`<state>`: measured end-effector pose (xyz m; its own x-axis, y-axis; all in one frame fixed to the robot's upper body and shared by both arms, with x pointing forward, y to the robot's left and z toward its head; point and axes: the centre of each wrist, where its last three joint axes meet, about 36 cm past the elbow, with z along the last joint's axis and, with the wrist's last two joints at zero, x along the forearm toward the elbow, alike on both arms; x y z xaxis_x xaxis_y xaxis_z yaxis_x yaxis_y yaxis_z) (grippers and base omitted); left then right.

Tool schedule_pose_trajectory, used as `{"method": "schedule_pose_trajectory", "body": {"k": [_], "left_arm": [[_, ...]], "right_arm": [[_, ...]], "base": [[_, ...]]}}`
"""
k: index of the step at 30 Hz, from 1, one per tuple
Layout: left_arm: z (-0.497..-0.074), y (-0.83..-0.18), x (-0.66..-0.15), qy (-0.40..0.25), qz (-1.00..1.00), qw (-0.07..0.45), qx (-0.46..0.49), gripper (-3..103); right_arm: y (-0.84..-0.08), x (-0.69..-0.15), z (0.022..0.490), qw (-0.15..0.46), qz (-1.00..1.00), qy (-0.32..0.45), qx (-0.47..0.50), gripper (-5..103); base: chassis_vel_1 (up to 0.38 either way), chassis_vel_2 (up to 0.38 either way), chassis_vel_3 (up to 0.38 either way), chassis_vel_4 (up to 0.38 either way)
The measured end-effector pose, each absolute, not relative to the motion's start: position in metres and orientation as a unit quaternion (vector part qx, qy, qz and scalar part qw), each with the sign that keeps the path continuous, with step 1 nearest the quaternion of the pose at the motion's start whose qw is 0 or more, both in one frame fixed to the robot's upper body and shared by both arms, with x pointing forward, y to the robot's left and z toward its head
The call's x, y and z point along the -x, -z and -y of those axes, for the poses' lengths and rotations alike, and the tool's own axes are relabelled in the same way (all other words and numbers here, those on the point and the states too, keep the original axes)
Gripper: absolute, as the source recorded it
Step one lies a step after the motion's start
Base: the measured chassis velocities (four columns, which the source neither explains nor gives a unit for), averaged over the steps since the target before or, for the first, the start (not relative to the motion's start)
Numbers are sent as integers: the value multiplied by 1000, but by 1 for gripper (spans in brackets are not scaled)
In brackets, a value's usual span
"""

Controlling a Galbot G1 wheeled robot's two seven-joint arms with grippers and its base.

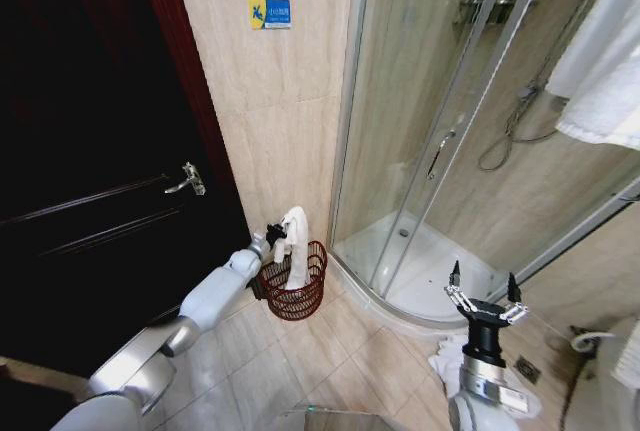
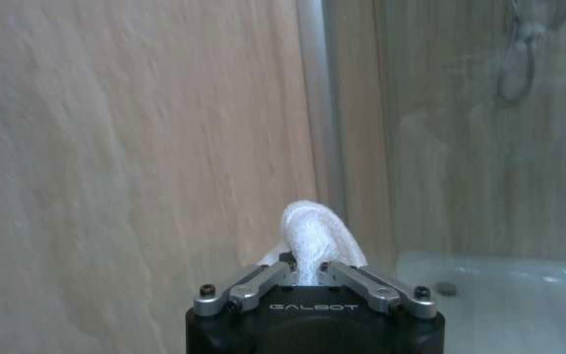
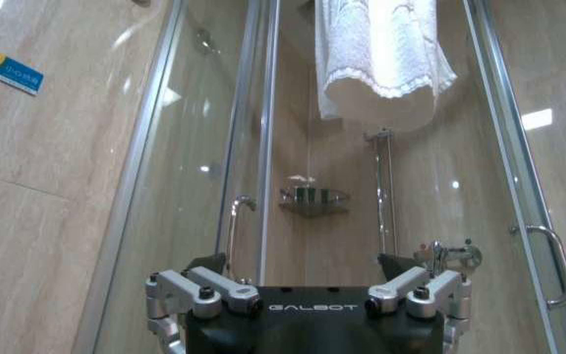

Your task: Discard the used towel into the hamper.

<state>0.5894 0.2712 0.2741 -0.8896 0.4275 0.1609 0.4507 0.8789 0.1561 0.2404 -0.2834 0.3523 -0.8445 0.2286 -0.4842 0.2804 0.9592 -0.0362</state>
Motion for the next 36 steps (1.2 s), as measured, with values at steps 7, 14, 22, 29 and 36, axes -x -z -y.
{"method": "schedule_pose_trajectory", "body": {"k": [7,14,22,29,36], "left_arm": [[-267,-243,-585,124,954,101,253,3],[-279,-213,-589,192,929,147,280,3],[-272,-211,-595,222,911,172,302,3],[-258,-218,-609,243,911,169,287,3],[-252,-227,-620,257,909,166,282,20]], "right_arm": [[-349,-237,283,242,-960,54,-133,100],[-344,-235,284,239,-960,54,-135,100],[-341,-235,282,240,-960,51,-137,100],[-335,-233,283,239,-960,49,-139,100],[-336,-230,284,240,-959,48,-141,100]], "base": [[0,0,0,0],[0,0,0,0],[0,0,0,0],[0,0,0,0],[0,0,0,0]]}}
